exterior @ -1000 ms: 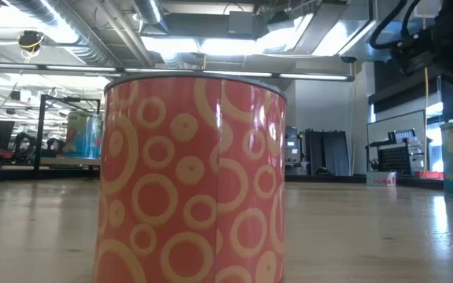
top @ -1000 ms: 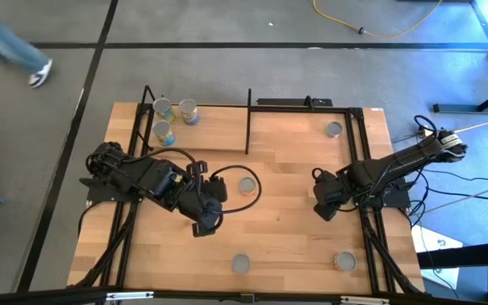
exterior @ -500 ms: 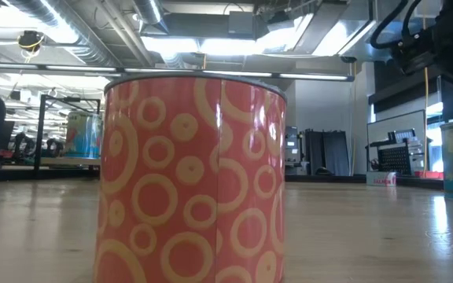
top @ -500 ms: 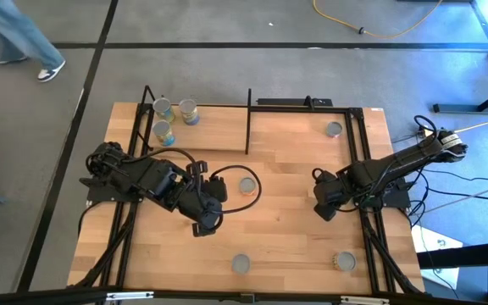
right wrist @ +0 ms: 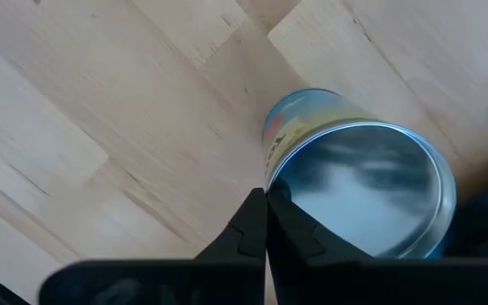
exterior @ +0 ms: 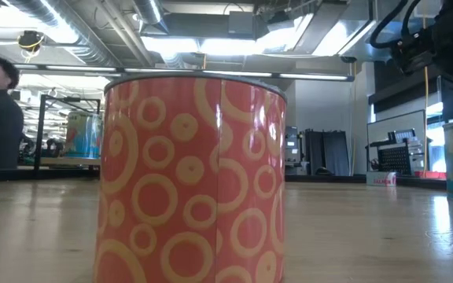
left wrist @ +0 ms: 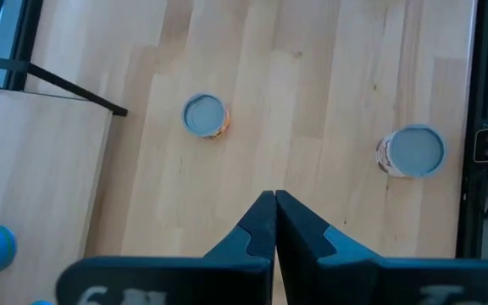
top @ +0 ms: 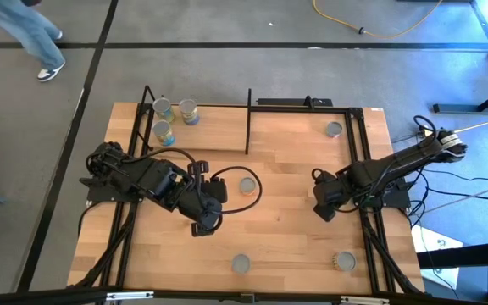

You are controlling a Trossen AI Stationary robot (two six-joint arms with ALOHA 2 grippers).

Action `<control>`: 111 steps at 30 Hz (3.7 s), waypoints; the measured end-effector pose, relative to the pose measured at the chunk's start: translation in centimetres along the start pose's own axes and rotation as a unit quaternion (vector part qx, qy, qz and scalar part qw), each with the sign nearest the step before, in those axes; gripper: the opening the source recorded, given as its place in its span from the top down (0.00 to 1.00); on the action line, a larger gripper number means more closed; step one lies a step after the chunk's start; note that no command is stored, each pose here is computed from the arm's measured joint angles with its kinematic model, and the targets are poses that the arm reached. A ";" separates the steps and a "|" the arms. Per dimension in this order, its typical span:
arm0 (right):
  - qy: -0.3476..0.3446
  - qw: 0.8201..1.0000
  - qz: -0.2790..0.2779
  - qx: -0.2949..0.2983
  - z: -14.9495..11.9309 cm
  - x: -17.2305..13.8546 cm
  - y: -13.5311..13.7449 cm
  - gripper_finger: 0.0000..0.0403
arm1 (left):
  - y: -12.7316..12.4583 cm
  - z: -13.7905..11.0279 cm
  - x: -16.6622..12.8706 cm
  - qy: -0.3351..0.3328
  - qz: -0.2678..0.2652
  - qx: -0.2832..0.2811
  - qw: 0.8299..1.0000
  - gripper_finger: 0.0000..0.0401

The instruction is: Pick and place cans onto a shelf

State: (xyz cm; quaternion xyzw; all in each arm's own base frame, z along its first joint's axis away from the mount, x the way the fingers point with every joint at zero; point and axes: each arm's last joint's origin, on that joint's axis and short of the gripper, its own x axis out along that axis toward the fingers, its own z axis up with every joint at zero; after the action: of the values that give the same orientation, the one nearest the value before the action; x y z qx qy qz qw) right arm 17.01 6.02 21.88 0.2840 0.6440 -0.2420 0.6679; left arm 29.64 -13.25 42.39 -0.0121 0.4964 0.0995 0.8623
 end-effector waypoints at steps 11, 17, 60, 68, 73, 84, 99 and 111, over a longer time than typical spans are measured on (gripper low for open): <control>-0.022 1.000 -0.019 -0.006 0.2 -0.7 0.0 1.00 | 0.0 0.0 0.0 0.000 0.000 0.000 1.000 1.00; -0.020 1.000 -0.016 -0.006 0.2 -0.7 0.0 1.00 | 0.0 0.0 0.0 0.000 0.000 0.001 1.000 1.00; -0.052 0.931 0.004 -0.361 10.0 -3.3 19.3 1.00 | 0.1 -0.4 -0.9 -0.009 -0.008 0.015 1.000 1.00; -0.033 0.921 -0.025 -0.387 10.6 -0.5 20.2 1.00 | 0.6 -1.7 -4.1 -0.057 -0.011 -0.008 0.998 1.00; -0.027 0.915 -0.033 -0.402 10.7 0.4 20.5 1.00 | 1.2 -2.4 -5.8 -0.083 -0.013 -0.020 0.996 1.00; -0.027 0.908 -0.036 -0.417 10.8 0.4 20.4 0.91 | 1.3 -2.6 -6.2 -0.092 -0.011 -0.020 0.996 1.00; -0.029 0.898 0.010 -0.439 10.0 -5.8 21.3 0.78 | 1.2 -2.7 -6.2 -0.068 -0.046 0.032 0.996 1.00; -0.076 0.856 0.145 -0.491 6.2 -15.9 19.9 0.78 | 1.1 -2.7 -6.1 -0.067 -0.048 0.094 0.992 1.00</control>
State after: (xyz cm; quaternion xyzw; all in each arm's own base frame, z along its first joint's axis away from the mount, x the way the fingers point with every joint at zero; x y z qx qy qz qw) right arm 34.36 15.40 39.11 -0.0096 0.5782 0.1845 0.7947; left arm 24.14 -13.48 46.39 0.0518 0.4434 0.0114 0.8948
